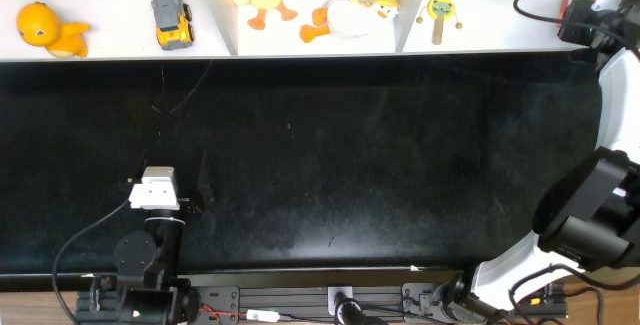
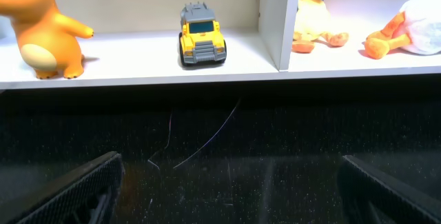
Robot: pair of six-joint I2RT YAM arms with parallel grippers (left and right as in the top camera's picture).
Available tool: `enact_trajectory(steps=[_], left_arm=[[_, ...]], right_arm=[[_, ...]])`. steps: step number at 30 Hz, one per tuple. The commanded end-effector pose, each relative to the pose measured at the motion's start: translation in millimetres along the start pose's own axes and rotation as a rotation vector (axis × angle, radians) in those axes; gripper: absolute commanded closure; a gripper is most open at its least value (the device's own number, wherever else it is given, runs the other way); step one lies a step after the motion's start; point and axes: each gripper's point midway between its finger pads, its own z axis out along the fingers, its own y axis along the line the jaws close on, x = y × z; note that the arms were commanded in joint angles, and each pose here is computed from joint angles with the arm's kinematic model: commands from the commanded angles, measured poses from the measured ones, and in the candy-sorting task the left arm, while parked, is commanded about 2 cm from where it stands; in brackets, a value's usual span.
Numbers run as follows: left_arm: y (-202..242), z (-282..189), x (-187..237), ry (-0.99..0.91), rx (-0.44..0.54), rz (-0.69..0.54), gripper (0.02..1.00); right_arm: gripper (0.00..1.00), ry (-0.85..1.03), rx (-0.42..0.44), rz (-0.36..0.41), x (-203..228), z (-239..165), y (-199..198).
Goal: Store Toys
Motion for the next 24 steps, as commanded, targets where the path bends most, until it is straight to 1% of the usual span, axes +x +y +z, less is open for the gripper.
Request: enact_trajectory(steps=[1,3,4,6,11,16,19,24], left_arm=[[-4,-1,-1,-0.007,0.017,0.019,0.02],[-4,-1,-1,-0.007,0.017,0.019,0.02],[-4,-1,-1,-0.008,0.017,0.019,0.02],[-4,-1,-1,-0.007,0.017,0.019,0.02],[-4,-1,-1,-0.007,0.017,0.019,0.02],[-4,-1,-1,-0.007,0.017,0.019,0.02],[-4,-1,-1,-0.007,0.017,0.019,0.02],[-4,-1,-1,-0.007,0.017,0.019,0.023]], right_arm=[[0.503,-0.025,-0.008,0.027,-9,12,1],[0.487,-0.036,-0.012,0.024,-11,14,2],[0.413,-0.04,-0.016,0.022,-13,14,4],[0.005,-0.042,-0.018,0.02,-13,14,6],[0.007,0.028,-0.019,0.027,2,5,8],[0.007,0.07,-0.014,0.032,29,-26,14],[0.005,0.067,-0.011,0.032,63,-48,21],[0.003,0.063,0.029,0.032,142,-79,31]])
